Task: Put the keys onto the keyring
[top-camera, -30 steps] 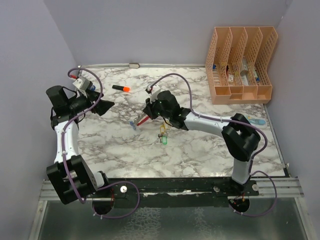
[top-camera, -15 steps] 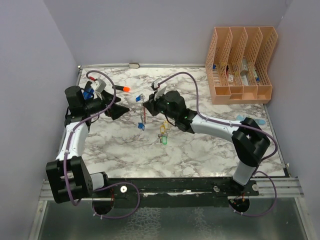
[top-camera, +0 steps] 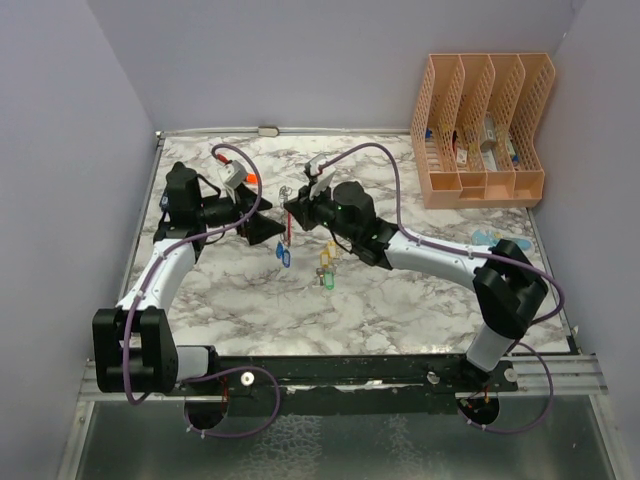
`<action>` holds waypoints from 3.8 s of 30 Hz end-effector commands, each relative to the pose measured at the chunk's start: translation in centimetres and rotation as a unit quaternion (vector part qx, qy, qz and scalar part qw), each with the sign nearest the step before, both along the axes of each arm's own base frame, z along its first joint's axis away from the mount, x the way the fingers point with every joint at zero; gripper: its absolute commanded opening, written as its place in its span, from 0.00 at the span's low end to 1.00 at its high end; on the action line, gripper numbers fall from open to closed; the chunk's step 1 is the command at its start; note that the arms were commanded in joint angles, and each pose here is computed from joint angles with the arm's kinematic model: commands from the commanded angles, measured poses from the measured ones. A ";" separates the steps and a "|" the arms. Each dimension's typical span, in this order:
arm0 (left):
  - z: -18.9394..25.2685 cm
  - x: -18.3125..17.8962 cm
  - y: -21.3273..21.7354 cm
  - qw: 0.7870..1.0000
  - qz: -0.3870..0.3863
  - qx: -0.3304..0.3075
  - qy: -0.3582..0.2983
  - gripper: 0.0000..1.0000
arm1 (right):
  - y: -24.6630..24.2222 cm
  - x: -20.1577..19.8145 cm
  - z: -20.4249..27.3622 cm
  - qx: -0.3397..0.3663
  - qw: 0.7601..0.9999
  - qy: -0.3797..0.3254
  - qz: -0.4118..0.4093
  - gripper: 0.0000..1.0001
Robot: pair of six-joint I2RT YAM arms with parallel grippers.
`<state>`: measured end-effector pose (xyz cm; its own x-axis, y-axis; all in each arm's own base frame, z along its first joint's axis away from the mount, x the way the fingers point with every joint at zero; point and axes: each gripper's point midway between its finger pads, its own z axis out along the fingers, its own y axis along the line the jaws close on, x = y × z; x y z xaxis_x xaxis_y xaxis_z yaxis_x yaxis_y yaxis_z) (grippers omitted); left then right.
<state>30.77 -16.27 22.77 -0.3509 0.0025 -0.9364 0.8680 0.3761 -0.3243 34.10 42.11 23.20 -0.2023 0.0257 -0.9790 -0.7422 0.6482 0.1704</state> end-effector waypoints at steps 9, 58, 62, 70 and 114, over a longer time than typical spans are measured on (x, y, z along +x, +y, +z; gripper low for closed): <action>0.4 -0.5 -1.5 0.999 -0.044 0.006 -0.022 0.99 | 1.1 -2.1 5.2 0.055 0.998 -0.035 0.018 0.01; -1.2 -0.2 -2.4 0.999 -0.052 0.001 -0.002 0.21 | -0.1 -4.4 7.5 0.118 0.992 -0.024 0.030 0.01; -1.1 -0.2 -2.7 0.998 -0.055 0.002 -0.008 0.21 | -0.1 -4.6 7.8 0.123 0.992 -0.023 0.032 0.01; -0.7 -0.4 -2.7 0.999 -0.043 0.007 -0.024 0.00 | -0.6 -4.7 7.9 0.124 0.992 -0.026 0.026 0.01; -1.1 0.9 -1.3 0.992 -0.017 0.088 -0.086 0.00 | -5.3 -6.7 2.1 -0.001 0.999 -0.031 0.014 0.20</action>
<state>31.51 -17.79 21.18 -0.2532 0.1497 -0.9558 0.9035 0.3897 -0.1783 27.68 37.11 25.82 -0.2191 0.1085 -0.9697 -0.7348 0.6355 0.2371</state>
